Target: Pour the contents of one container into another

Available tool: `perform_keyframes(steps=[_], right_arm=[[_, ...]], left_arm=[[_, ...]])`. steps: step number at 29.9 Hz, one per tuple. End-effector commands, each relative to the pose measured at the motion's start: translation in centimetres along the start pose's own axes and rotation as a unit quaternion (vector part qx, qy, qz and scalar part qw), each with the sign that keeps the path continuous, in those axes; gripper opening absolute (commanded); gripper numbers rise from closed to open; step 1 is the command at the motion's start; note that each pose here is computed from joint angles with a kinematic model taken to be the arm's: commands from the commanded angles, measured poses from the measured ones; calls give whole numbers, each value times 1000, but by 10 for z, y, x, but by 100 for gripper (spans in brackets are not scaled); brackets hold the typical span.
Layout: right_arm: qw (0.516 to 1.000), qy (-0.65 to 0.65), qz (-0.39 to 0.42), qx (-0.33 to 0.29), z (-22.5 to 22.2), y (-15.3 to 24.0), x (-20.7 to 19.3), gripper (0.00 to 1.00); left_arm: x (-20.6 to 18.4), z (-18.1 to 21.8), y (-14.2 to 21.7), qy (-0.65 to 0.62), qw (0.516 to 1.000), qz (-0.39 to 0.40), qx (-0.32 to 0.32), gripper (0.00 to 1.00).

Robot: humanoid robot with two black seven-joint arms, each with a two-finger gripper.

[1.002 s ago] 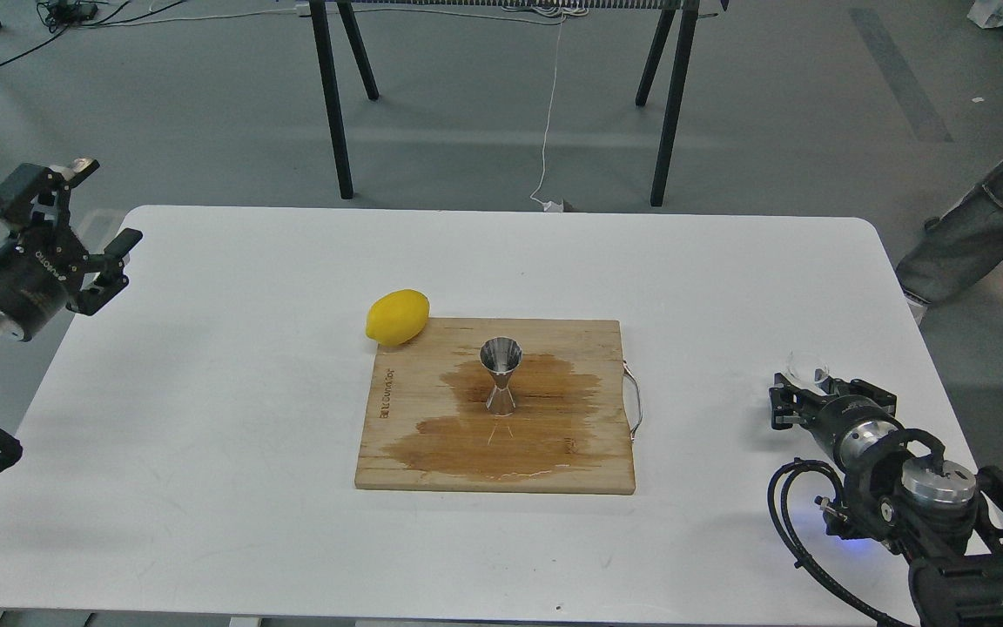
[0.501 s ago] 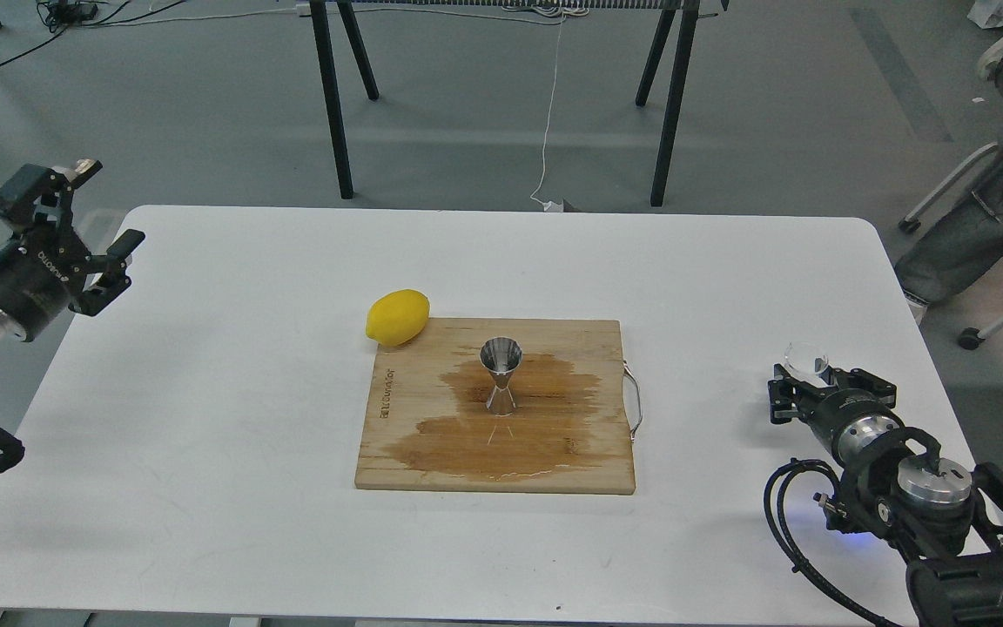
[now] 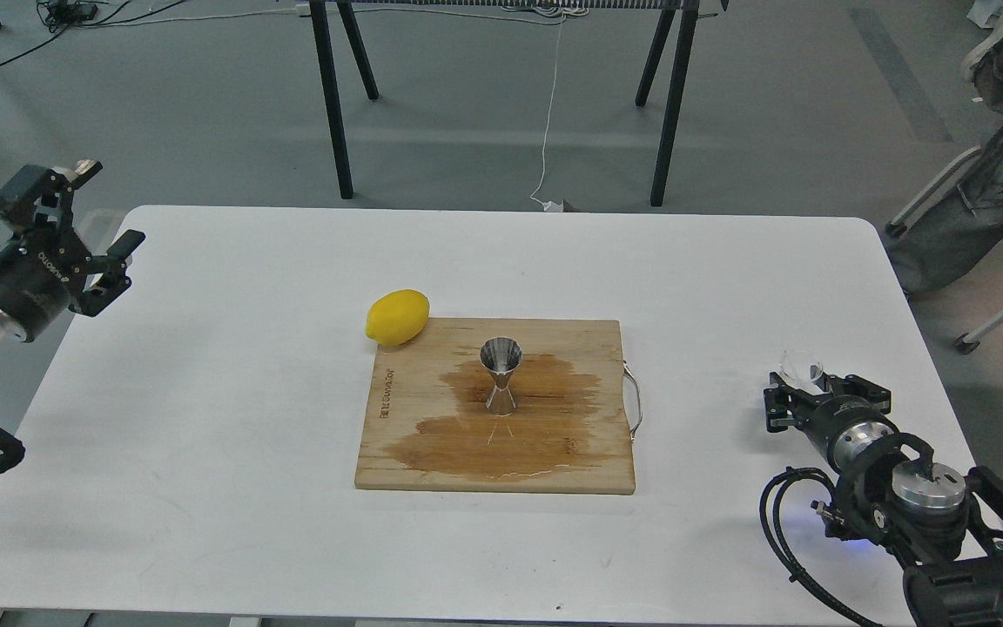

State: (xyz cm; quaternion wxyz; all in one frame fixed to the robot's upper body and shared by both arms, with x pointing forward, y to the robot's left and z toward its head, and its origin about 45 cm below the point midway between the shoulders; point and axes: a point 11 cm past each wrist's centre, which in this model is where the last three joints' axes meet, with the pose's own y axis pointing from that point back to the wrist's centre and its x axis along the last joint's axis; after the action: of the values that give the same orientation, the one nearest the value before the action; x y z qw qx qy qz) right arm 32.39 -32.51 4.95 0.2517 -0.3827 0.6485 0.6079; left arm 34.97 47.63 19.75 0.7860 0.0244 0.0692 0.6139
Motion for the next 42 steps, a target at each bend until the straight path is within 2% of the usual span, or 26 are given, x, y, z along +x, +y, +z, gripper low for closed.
perform_keyframes(steps=[1, 5, 8, 9, 29, 30, 31, 34, 35, 38, 42], right_arm=[[1000, 2, 0, 3, -1, 0, 0, 65], [1000, 1, -2, 6, 0, 0, -1, 71], [1000, 1, -2, 7, -1, 0, -1, 94], [1000, 1, -2, 8, -1, 0, -1, 96], [1000, 0, -16, 19, -3, 0, -4, 98], [1000, -1, -15, 18, -2, 0, -4, 95], [1000, 0, -13, 18, -2, 0, -4, 87], [1000, 3, -14, 16, -1, 0, -4, 42], [1000, 7, -12, 12, 1, 0, -2, 35], [1000, 18, -9, 3, 9, 0, 0, 17], [1000, 20, -7, 1, 10, 0, 1, 1]], left_arm=[[0, 0, 0, 0, 1000, 0, -1, 100], [1, 1, 0, -1, 1000, 1, -1, 100], [1, 1, 0, -1, 1000, 1, -1, 100], [1, 1, 0, -1, 1000, 1, -1, 100], [1, 1, 0, -1, 1000, 1, -1, 100], [1, 1, 0, -1, 1000, 1, -1, 100], [1, 1, 0, -1, 1000, 1, -1, 100], [0, 0, 0, 0, 1000, 0, -1, 100], [0, 0, 0, 0, 1000, 0, -1, 100], [-1, -1, -1, 1, 1000, -1, 0, 100], [-1, -1, -1, 1, 1000, -1, 0, 100]])
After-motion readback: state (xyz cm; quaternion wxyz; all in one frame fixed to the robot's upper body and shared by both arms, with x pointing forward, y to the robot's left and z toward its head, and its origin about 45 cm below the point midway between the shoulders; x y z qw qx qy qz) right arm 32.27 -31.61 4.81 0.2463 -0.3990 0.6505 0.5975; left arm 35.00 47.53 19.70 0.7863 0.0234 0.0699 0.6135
